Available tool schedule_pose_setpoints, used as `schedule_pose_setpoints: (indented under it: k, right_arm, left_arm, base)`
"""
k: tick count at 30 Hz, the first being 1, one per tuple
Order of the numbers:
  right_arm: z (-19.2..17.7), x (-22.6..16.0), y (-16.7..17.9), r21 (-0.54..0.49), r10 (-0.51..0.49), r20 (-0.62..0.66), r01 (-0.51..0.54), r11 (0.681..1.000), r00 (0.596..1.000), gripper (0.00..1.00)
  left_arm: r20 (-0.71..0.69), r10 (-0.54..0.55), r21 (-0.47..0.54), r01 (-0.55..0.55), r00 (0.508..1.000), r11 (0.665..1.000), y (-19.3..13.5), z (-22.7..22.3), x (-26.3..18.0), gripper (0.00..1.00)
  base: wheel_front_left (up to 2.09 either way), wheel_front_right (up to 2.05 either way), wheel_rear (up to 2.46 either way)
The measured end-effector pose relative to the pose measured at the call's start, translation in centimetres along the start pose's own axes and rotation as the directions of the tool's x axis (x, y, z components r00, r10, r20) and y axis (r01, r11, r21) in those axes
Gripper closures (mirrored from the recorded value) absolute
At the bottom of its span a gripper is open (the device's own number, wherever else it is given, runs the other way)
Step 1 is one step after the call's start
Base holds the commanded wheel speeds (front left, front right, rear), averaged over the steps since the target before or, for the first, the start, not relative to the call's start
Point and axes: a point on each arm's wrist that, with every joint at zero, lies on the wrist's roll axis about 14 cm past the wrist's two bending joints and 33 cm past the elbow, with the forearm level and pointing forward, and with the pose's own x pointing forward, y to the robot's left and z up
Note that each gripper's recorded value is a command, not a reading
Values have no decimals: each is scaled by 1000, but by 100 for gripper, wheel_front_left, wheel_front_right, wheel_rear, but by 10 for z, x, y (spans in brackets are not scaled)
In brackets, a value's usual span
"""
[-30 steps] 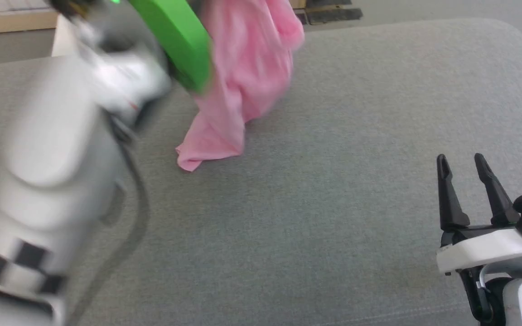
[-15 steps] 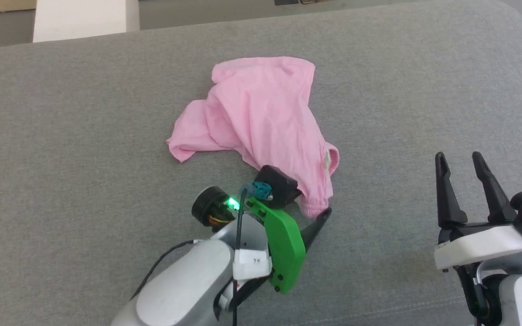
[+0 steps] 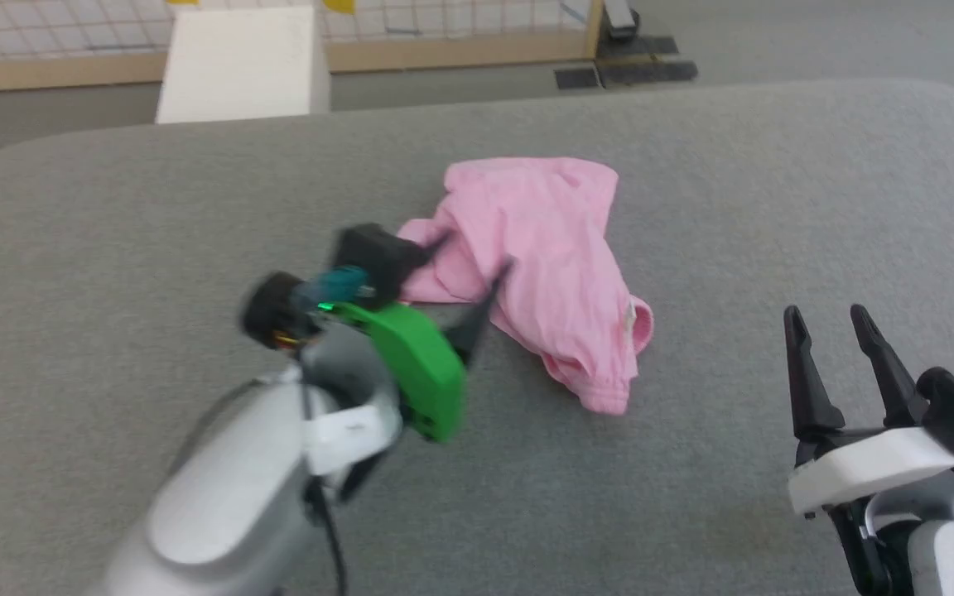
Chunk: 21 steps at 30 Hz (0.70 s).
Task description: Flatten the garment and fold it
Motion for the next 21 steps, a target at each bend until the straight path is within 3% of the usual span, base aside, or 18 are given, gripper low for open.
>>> schedule_pose_setpoints:
  k: [4,10,16,21]
  right_arm:
    - [2,-1,10,3,31,-1,-31,999,1000,0]
    - [9,0,27,6,83,8,-83,997,997,0]
    - [12,-2,38,7,114,12,-114,993,993,0]
    - [10,-7,40,8,121,1,-121,993,993,0]
  left_arm:
    - [69,177,87,-183,982,979,53,18,-27,0]
    - [124,422,100,-434,898,895,111,13,-89,0]
    - [129,541,94,-553,831,828,120,-14,-138,0]
    - [139,569,82,-582,810,809,108,-29,-157,0]
  base:
    - [0,0,0]
    - [0,0,0]
    - [0,0,0]
    - [0,0,0]
